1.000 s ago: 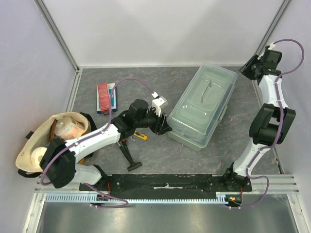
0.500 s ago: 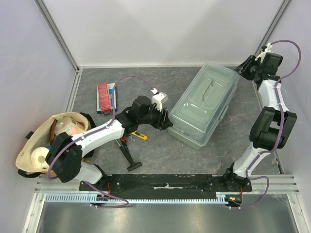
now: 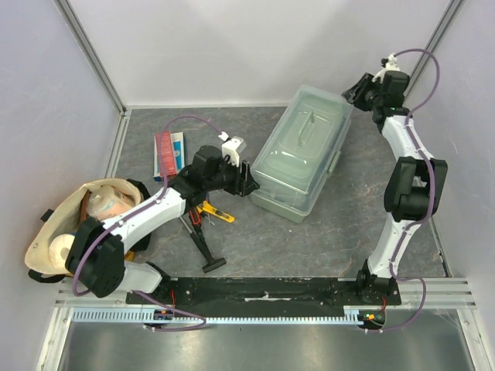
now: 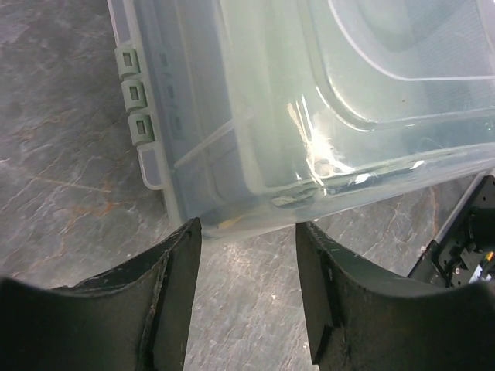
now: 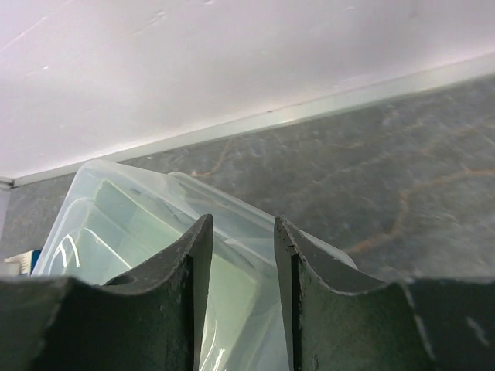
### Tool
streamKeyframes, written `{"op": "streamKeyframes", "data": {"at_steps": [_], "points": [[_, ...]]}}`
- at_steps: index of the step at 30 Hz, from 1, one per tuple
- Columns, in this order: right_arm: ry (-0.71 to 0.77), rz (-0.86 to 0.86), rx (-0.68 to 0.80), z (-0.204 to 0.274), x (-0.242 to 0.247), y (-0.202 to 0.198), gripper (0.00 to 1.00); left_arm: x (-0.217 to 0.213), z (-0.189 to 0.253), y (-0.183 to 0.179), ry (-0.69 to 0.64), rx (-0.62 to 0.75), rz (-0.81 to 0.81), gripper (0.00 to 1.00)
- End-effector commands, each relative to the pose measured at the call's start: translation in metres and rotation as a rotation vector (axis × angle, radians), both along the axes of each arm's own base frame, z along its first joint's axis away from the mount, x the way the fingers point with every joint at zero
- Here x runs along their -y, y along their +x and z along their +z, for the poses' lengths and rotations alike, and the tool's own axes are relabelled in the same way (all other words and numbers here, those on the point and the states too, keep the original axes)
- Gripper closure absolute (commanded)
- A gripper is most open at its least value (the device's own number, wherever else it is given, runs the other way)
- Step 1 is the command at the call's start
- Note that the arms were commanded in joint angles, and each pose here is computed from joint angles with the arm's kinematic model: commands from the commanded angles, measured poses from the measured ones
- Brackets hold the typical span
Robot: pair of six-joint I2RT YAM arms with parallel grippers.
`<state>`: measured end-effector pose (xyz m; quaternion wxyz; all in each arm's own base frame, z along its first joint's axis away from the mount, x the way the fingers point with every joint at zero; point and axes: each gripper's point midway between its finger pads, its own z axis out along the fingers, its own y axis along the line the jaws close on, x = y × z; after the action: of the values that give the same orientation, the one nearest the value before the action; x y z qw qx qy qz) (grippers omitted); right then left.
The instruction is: Pack the tool kit
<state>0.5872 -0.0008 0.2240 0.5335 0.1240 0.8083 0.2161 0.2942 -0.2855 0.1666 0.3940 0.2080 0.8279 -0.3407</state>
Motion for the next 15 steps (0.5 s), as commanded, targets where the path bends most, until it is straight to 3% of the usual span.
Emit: {"op": "streamKeyframes", "data": {"at_steps": [1,5,11,15], "points": [[0.149,0.218,-0.218,-0.046,-0.11,-0.02,0.58,-0.009,0.061,0.031,-0.123,0.185,0.105,0.41],[0.152,0.064,-0.186,-0.024,-0.083,-0.009,0.53,-0.017,0.054,0.02,-0.086,0.154,0.084,0.41],[0.225,-0.128,-0.016,0.055,-0.012,-0.011,0.18,-0.05,0.081,0.018,-0.046,0.247,0.171,0.39],[0.258,-0.155,0.037,0.083,0.007,-0.036,0.14,-0.068,0.112,0.026,-0.068,0.307,0.225,0.34]]}}
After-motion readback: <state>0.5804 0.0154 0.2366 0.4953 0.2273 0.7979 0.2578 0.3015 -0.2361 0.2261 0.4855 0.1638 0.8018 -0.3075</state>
